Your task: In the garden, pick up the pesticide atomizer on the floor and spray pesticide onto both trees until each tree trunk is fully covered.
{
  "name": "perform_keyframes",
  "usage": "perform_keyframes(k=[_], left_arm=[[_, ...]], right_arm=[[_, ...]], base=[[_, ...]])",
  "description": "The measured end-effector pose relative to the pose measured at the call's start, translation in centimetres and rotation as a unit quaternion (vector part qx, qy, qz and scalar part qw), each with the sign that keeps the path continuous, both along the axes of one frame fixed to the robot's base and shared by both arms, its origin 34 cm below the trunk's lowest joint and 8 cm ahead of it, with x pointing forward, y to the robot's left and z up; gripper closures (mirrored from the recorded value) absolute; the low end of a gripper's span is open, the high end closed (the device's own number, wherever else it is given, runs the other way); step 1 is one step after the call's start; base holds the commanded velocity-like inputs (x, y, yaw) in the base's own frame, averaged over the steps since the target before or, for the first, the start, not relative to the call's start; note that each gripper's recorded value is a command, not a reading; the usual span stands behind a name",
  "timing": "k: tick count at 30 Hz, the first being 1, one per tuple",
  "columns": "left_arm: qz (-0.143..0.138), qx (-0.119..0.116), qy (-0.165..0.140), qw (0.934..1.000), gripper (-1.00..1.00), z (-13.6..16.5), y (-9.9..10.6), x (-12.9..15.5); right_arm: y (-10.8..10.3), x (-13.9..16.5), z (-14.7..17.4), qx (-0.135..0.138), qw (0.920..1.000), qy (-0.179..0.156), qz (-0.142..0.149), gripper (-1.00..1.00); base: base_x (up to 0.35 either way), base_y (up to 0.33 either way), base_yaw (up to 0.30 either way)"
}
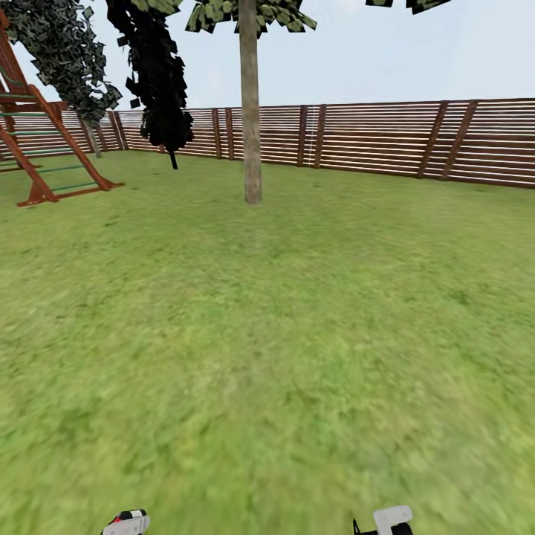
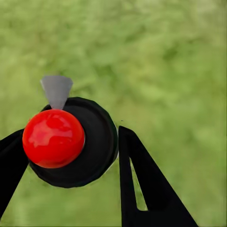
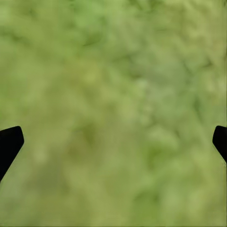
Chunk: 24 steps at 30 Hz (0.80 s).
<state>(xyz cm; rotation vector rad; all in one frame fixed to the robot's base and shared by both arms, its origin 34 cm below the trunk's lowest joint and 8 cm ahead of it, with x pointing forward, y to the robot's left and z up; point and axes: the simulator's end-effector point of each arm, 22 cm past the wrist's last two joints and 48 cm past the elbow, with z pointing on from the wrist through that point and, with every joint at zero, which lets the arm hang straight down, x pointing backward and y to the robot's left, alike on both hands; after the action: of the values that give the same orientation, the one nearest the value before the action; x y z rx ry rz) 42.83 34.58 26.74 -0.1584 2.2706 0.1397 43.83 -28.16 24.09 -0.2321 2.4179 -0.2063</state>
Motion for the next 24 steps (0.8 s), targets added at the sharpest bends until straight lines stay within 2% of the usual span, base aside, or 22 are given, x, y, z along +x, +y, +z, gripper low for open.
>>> perform_keyframes(k=[20,22,24], left_arm=[[0.001,0.001,0.000,1.0000,1.00,0.0,0.2,0.0],[0.001,0.001,0.000,1.0000,1.00,0.0,0.1,0.0],[0.001,0.001,0.000,1.0000,1.00,0.0,0.1,0.0]], right_arm=[[-0.1,0.2,0.1,0.000,1.0000,-0.004,-0.005,-1.00],[-0.5,1.4,0.8,-0.003,0.9998,-0.019,-0.007,-1.00],[-1.5,5.0,2.9,-0.015,0.9978,-0.064,-0.008,-1.00]], base=[[0.338,0.000,0.000],[0.338,0.000,0.000],[0.338,0.000,0.000]])
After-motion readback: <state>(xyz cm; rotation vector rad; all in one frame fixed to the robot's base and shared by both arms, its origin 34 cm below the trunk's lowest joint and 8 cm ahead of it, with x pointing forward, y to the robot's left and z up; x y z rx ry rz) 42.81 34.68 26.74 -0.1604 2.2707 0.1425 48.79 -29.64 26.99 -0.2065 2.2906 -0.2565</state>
